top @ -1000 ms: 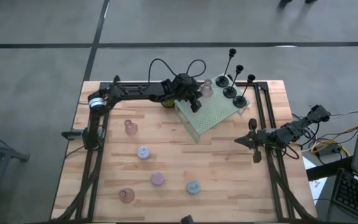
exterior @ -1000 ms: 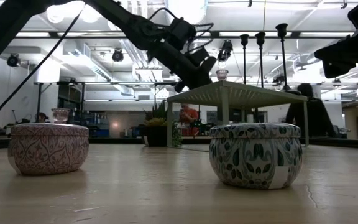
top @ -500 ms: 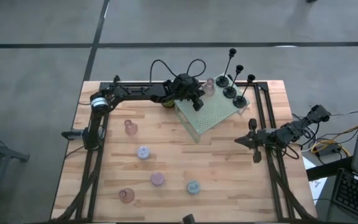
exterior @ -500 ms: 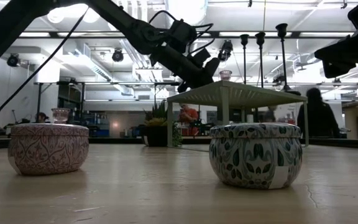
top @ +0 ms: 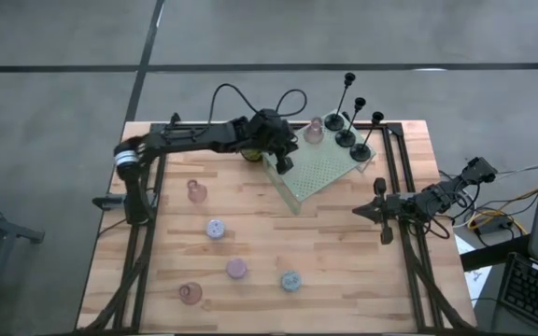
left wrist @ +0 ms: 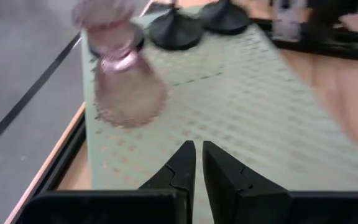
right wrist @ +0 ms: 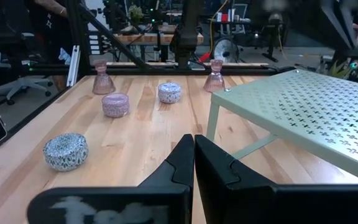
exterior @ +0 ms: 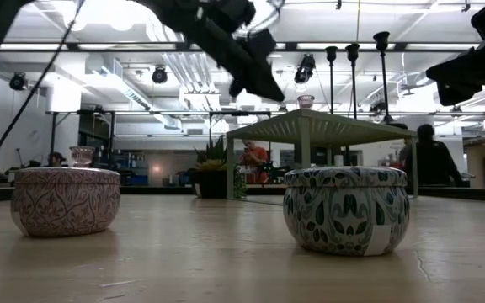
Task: Pick & Place candle stick holders
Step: Put the top pink candle holder on the shelf aligned with the other pink candle holder
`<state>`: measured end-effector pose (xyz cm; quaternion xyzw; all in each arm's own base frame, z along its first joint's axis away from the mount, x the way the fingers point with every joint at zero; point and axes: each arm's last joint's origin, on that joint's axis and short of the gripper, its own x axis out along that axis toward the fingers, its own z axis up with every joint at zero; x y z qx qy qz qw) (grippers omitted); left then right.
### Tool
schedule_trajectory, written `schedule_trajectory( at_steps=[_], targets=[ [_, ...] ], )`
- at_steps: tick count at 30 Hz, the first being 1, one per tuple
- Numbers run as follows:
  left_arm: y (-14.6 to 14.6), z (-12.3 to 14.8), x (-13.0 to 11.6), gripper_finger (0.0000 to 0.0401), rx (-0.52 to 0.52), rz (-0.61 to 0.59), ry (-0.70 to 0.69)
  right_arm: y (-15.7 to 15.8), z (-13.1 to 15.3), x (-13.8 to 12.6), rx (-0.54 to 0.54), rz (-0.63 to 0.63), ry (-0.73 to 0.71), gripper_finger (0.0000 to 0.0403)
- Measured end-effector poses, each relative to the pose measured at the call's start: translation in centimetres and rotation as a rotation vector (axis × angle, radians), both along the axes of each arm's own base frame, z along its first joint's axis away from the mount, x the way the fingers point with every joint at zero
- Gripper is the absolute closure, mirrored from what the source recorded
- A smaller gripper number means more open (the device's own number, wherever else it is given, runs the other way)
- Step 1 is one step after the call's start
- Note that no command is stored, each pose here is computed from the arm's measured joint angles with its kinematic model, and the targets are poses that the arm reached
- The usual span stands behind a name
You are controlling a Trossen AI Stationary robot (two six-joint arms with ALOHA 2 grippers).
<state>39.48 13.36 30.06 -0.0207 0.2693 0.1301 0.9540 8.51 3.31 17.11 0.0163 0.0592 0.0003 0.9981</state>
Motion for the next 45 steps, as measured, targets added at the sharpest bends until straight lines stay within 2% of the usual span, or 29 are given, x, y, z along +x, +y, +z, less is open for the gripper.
schedule_trajectory(
  at_steps=[4, 8, 12, 17, 22, 26, 29, 33, 36, 40, 45],
  targets=[
    [-3.0, 2.5, -1.8, 0.0367, 0.013, -0.068, 0.024, 0.0, 0.0, 0.0, -0.004, 0.001, -0.001, 0.0394],
    [-6.2, 3.6, -4.5, 0.0371, 0.016, -0.147, 0.060, 0.0, 0.0, 0.0, 0.000, 0.000, 0.000, 0.0394],
    [-8.9, 3.5, -7.7, 0.0373, -0.025, -0.160, 0.038, 0.0, 0.0, 0.0, -0.005, 0.000, 0.001, 0.0394],
    [-12.4, 1.9, -11.7, 0.0363, -0.053, -0.125, 0.034, 0.0, 0.0, 0.0, -0.002, 0.000, 0.000, 0.0394],
    [-14.2, 0.8, -16.0, 0.0315, -0.027, 0.044, 0.073, 0.0, 0.0, 0.0, 0.000, 0.000, 0.001, 0.0394],
    [-14.3, 0.5, -19.2, 0.0256, -0.061, 0.221, 0.115, 0.0, 0.0, 0.0, -0.005, 0.000, 0.001, 0.0394],
    [-14.0, -0.5, -21.1, 0.0216, -0.127, 0.357, 0.187, 0.0, 0.0, 0.0, -0.001, 0.000, 0.000, 0.0394],
    [-13.7, -2.0, -22.6, 0.0177, -0.121, 0.501, 0.309, 0.0, 0.0, 0.0, -0.004, 0.000, 0.000, 0.0394],
    [-13.6, -3.0, -23.1, 0.0151, -0.134, 0.583, 0.328, 0.0, 0.0, 0.0, -0.003, 0.000, 0.001, 0.0394],
    [-13.5, -4.6, -23.4, 0.0137, -0.161, 0.589, 0.390, 0.0, 0.0, 0.0, -0.004, 0.000, 0.001, 0.0394],
    [-13.5, -5.9, -23.9, 0.0147, -0.140, 0.581, 0.452, 0.0, 0.0, 0.0, -0.001, 0.000, 0.001, 0.0394]
  ],
)
